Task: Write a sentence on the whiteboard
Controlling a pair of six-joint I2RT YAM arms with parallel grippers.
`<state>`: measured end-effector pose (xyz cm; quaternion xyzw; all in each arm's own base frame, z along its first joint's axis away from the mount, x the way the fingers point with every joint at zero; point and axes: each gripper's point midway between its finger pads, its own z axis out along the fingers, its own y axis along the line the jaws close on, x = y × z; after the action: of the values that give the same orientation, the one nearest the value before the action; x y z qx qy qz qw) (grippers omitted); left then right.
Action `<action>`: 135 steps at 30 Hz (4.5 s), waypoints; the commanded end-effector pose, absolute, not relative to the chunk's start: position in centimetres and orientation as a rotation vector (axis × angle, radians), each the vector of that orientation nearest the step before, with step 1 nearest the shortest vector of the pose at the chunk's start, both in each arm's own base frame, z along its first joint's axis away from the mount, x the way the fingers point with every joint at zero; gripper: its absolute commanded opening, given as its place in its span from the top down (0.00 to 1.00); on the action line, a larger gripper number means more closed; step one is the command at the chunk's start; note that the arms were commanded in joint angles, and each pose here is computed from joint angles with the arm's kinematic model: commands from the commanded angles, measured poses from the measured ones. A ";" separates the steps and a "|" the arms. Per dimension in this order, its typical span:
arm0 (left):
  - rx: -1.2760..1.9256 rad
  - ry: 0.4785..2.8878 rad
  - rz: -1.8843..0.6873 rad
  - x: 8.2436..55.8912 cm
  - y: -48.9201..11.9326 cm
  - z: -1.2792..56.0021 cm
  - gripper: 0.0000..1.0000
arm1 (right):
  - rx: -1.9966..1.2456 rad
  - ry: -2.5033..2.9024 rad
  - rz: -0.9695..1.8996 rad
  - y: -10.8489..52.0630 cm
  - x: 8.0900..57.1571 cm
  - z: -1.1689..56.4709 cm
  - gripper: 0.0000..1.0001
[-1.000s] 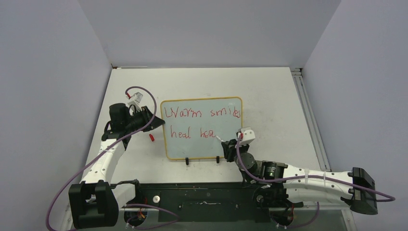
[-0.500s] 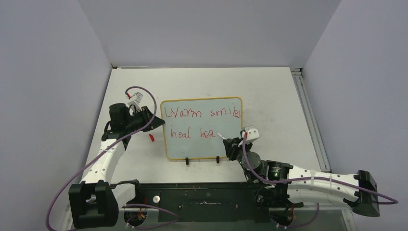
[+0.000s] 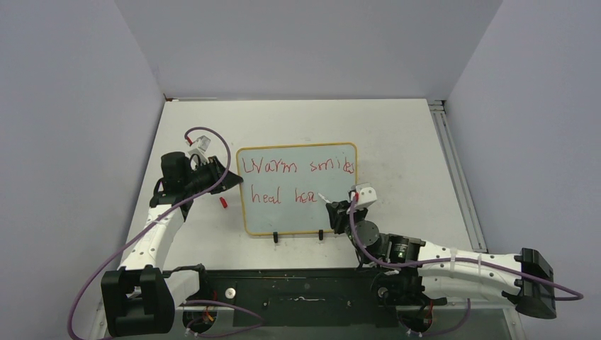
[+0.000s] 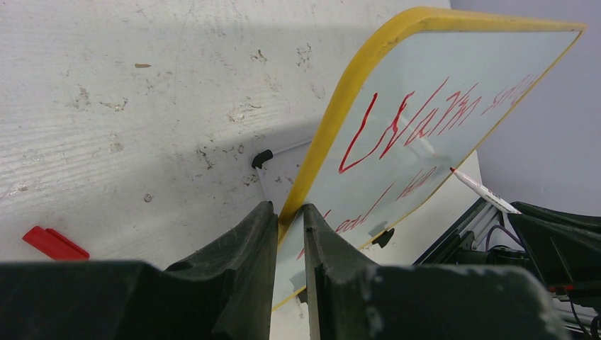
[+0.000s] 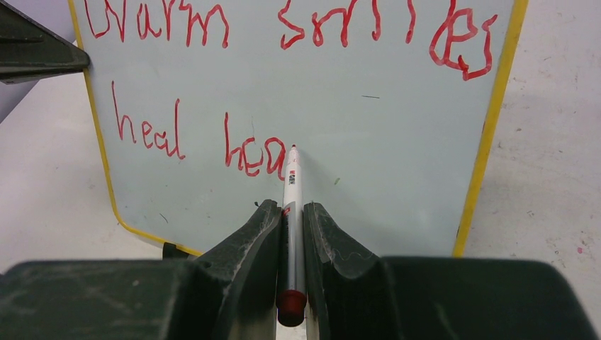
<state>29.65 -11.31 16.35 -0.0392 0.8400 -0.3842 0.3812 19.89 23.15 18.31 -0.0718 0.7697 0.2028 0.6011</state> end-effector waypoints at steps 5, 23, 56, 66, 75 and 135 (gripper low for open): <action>-0.046 2.085 -0.958 30.5 -11.3 18.5 0.81 | -0.145 1.741 0.520 24.5 20.6 20.3 0.95; -0.043 2.083 -0.956 30.5 -11.3 18.6 0.81 | -0.092 1.783 0.454 22.7 20.8 19.0 0.95; -0.044 2.085 -0.960 30.5 -11.4 18.6 0.81 | -0.111 1.859 0.462 22.5 19.5 16.2 0.95; -0.044 2.085 -0.959 30.5 -11.4 18.6 0.82 | -0.076 1.790 0.458 22.6 20.5 18.4 0.95; -0.044 2.086 -0.958 30.5 -11.3 18.5 0.81 | -0.049 1.798 0.435 21.8 20.5 18.1 0.95; -0.045 2.086 -0.957 30.5 -11.3 18.5 0.81 | -0.080 1.687 0.452 22.0 21.0 22.2 0.95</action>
<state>29.65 -11.30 16.34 -0.0378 0.8401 -0.3835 0.3817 20.45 21.27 18.41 -0.0523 0.7676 0.1719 0.6152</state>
